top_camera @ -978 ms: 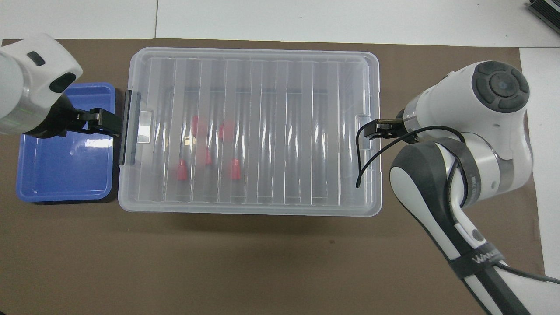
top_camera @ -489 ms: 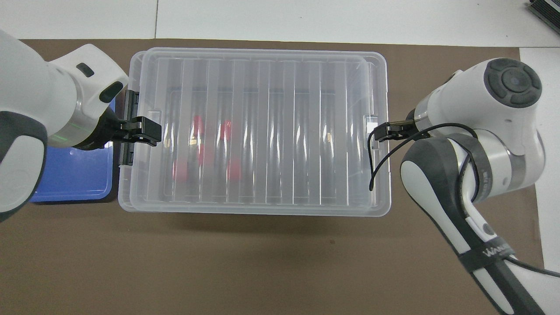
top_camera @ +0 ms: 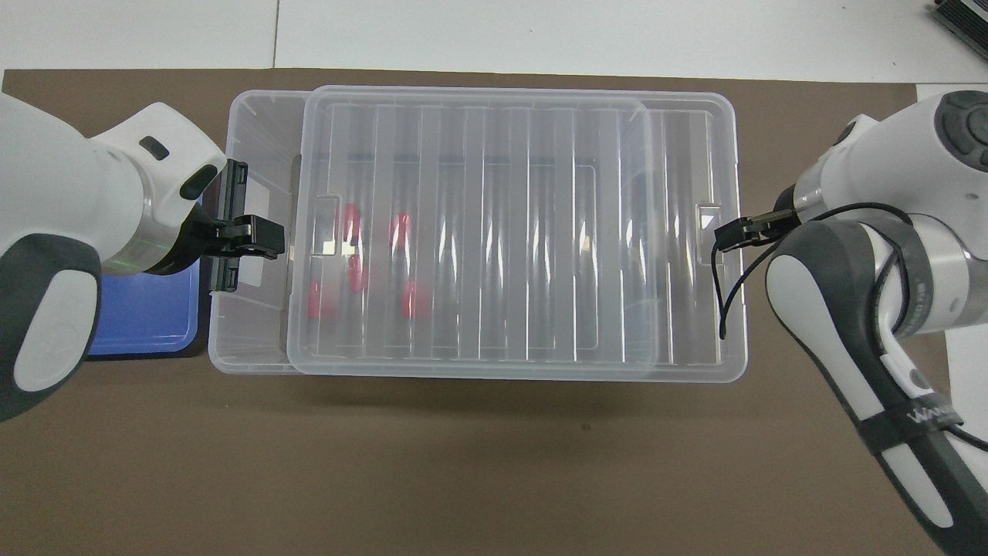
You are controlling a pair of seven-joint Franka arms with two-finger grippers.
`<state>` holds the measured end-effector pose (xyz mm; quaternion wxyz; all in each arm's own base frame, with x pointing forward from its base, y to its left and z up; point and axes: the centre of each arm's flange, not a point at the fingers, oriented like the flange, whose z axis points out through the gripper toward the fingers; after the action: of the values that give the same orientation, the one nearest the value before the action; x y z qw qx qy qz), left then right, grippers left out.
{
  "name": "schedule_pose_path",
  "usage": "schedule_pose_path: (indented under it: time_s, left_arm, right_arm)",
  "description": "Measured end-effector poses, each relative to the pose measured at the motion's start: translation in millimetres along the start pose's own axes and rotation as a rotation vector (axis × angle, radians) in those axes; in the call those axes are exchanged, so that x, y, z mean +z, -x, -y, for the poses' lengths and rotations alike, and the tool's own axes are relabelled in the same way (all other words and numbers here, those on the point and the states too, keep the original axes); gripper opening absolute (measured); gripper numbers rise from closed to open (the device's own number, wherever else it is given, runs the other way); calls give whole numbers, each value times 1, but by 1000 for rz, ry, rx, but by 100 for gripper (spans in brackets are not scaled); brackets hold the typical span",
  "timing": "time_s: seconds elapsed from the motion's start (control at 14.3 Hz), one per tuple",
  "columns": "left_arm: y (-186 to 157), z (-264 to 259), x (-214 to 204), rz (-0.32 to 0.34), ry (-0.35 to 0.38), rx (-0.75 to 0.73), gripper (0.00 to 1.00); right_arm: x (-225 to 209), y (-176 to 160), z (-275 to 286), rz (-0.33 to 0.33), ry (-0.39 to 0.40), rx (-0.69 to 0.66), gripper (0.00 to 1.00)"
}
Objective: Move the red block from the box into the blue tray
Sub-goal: 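Slide the clear lid toward the right gripper with both grippers, then reach the left gripper toward the red blocks while the right gripper withdraws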
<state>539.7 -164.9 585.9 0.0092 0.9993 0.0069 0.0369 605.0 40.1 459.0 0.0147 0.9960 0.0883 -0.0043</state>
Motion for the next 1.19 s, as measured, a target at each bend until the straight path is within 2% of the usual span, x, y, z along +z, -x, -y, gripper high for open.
schedule_pose_path:
  time_s: [0.21,0.49,0.84,1.19]
  left_arm:
    - [-14,-3,21,-44,24,-8,100]
    - [-36,-7,76,-59,34,-15,100]
    - [-49,-11,94,-106,52,-16,100]
    - [-66,-17,115,-183,80,-18,100]
  right_arm:
    - [1,6,-25,22,3,-70,100]
    - [2,12,-56,37,5,-177,100]
    - [-6,23,-98,47,8,-305,100]
    - [-8,29,-121,49,12,-344,100]
